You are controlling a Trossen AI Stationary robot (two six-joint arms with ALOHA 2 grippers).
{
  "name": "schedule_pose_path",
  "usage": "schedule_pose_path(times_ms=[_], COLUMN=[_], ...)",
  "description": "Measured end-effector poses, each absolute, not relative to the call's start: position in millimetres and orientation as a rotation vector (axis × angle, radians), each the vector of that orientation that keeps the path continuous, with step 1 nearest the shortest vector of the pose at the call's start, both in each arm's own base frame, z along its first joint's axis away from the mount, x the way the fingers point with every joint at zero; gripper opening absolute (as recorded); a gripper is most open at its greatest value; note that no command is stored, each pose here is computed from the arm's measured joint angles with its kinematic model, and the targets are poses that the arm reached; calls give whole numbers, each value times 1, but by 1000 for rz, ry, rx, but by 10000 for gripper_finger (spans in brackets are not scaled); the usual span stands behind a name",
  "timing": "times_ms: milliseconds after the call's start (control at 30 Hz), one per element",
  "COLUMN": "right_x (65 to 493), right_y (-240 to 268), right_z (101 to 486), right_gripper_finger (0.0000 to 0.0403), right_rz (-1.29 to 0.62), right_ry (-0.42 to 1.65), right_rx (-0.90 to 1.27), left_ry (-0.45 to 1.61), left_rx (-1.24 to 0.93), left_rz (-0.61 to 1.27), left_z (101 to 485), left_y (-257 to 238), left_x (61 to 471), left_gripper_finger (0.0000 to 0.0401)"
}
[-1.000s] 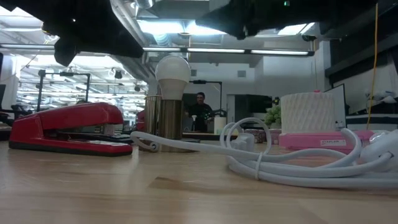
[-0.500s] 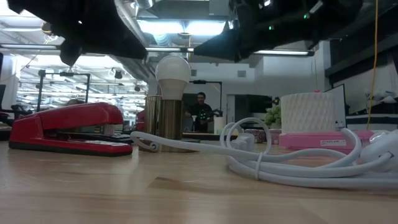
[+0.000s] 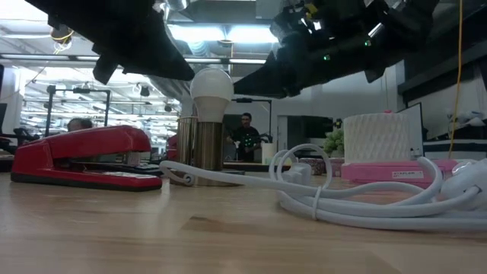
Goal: Screw lightbulb
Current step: Insert the white lightbulb into the gold lamp
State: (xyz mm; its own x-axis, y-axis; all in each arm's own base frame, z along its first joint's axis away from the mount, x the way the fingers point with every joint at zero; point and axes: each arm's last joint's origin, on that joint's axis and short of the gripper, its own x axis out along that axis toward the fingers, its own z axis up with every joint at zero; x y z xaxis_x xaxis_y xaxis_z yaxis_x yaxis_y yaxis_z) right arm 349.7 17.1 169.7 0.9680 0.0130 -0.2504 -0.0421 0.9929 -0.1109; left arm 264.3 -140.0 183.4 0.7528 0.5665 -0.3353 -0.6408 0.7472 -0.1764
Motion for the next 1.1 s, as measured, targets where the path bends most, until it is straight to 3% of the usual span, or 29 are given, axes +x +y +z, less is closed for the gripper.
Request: schedule_pose_path(times_ms=[433,800,1100], right_x=[349,346,334], right_y=[22,56,58], right_z=[169,172,218], right_gripper_finger=[7,7,7], right_rz=[138,277,197], right_ry=[262,229,55], right_rx=[-42,-59,-134], left_ry=[290,276,192], left_rx=[-249,-228,-166], left_rz=[735,813,781], left_z=[181,178,207], left_y=[-126,-114,-124], left_x=[267,268,256], left_gripper_finger=[0,0,0])
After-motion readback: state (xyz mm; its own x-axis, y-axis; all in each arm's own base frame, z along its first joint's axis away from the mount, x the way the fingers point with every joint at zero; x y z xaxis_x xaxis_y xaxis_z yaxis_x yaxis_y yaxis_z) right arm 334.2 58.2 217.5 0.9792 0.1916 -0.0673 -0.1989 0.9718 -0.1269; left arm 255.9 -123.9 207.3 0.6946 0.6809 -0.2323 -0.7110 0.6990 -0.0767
